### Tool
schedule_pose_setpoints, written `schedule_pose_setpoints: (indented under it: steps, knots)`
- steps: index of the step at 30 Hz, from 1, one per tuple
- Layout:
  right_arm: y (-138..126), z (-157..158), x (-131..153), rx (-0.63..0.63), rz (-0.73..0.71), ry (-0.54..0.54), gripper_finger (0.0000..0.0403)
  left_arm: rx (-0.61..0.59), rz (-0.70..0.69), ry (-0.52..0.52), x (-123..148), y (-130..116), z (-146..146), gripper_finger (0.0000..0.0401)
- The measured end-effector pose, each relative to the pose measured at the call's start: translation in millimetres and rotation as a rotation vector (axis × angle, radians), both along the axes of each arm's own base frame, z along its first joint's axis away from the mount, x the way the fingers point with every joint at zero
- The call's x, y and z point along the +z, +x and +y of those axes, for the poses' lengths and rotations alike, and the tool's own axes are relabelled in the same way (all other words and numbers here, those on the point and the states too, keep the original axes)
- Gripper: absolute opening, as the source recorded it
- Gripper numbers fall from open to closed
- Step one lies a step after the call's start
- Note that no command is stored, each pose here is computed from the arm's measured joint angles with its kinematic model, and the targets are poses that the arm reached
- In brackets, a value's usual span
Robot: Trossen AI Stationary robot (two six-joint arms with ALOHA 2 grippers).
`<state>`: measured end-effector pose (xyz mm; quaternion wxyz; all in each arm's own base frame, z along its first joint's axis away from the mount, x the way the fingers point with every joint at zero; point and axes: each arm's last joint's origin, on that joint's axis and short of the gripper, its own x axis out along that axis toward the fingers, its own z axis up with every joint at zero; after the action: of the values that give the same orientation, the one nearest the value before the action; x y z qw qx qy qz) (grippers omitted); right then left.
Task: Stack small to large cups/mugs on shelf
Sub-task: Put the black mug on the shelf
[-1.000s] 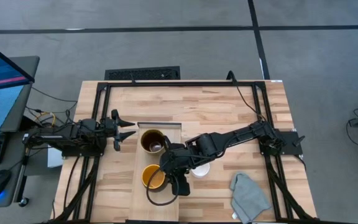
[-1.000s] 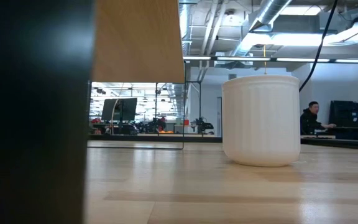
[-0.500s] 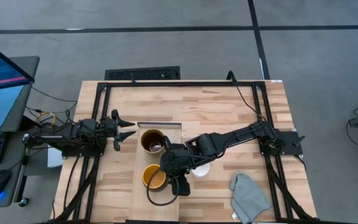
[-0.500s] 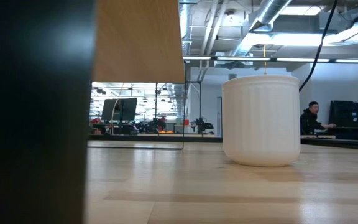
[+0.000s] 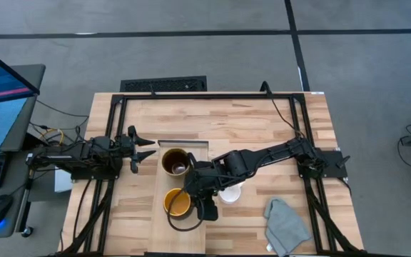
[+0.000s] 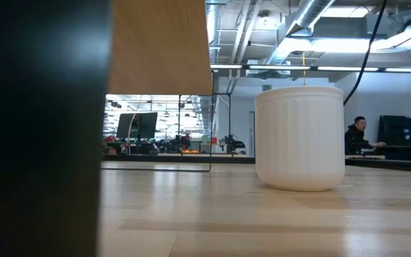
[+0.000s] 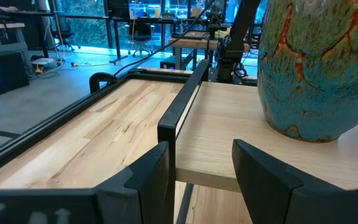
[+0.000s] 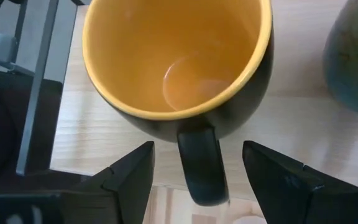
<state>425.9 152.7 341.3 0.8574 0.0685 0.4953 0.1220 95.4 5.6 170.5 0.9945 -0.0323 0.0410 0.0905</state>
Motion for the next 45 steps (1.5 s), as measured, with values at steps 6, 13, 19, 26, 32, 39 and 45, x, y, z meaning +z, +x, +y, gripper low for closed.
schedule_pose_setpoints:
  steps: [6,13,19,26,32,39,45]
  knots:
    - [-1.2,-1.1,-1.1,-0.013,0.011,-0.026,0.0268,0.000,0.000,0.000,0.0,0.0,0.0,0.0169]
    - [-3.4,4.8,-1.1,0.000,0.012,-0.024,0.0268,0.000,0.001,0.000,-0.1,0.0,0.0,0.0169]
    - [-5.0,9.1,-1.1,0.005,0.015,-0.019,0.0268,0.000,0.000,0.000,0.0,0.0,0.0,0.0169]
    - [-5.3,10.3,-1.0,-0.012,0.020,-0.007,0.0268,0.000,0.000,0.000,0.0,0.0,0.0,0.0169]
    - [-5.5,10.4,-1.0,-0.015,0.022,-0.006,0.0268,-0.007,0.000,-0.003,-0.1,0.0,-0.2,0.0169]
    - [-6.3,11.6,-1.1,-0.023,0.040,0.025,0.0268,-0.007,0.000,-0.004,-0.1,0.0,-0.2,0.0169]
    - [-7.2,13.9,-1.1,-0.022,0.042,0.029,0.0268,-0.007,0.000,-0.004,-0.1,0.0,-0.2,0.0169]
